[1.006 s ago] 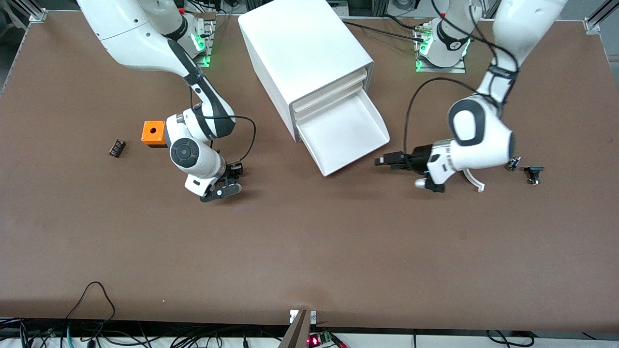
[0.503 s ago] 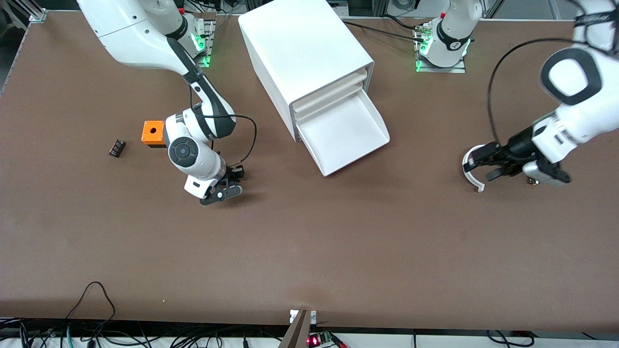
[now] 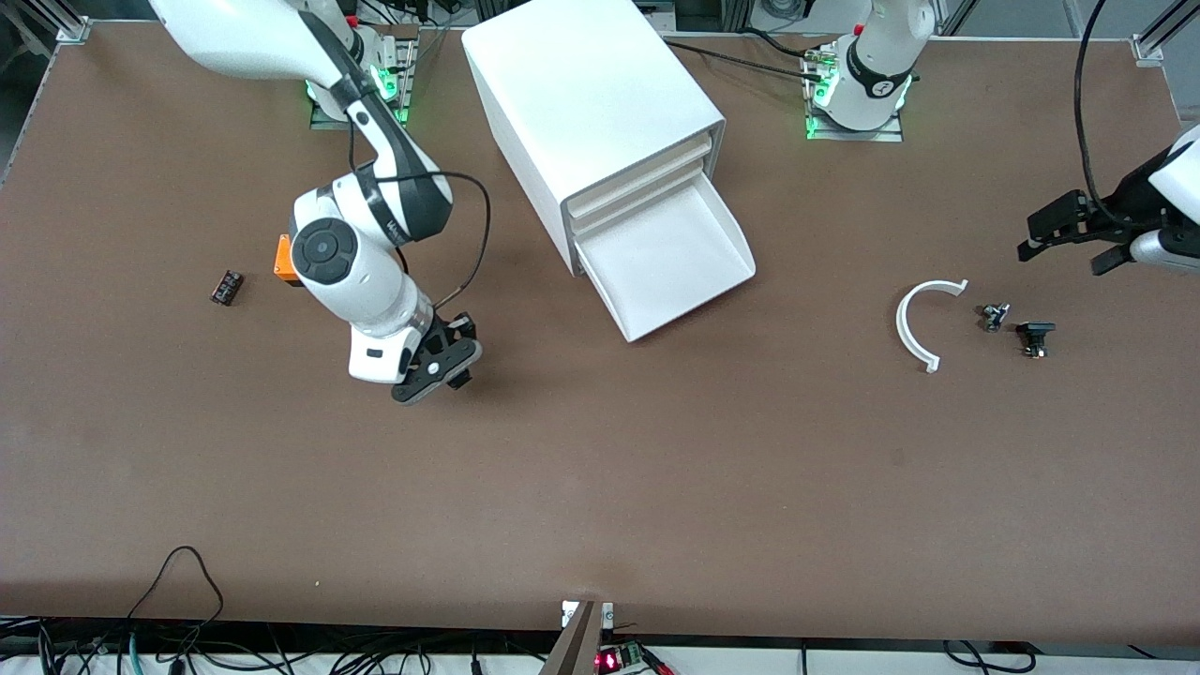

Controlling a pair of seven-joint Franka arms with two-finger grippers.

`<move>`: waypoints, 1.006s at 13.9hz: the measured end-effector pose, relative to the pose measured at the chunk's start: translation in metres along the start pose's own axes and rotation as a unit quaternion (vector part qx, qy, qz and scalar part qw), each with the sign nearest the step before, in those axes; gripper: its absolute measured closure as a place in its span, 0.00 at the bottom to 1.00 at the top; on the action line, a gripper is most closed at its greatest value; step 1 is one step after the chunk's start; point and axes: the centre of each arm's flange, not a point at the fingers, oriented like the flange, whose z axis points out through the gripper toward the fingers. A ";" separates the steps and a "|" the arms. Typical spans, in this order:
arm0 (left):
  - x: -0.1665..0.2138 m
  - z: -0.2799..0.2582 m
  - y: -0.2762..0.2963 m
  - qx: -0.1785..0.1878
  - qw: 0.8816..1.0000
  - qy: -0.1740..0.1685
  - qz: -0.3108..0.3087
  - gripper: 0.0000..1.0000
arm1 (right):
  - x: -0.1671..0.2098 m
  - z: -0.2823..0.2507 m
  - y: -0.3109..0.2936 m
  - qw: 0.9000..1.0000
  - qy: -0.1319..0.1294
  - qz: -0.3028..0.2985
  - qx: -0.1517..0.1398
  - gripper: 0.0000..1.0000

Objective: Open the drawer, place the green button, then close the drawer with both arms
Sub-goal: 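Carry the green button with the right gripper and lower it into the drawer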

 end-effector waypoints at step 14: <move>0.003 0.008 0.029 0.040 0.998 -0.020 -0.034 0.00 | 0.082 -0.044 -0.272 0.925 0.024 -0.372 0.072 0.56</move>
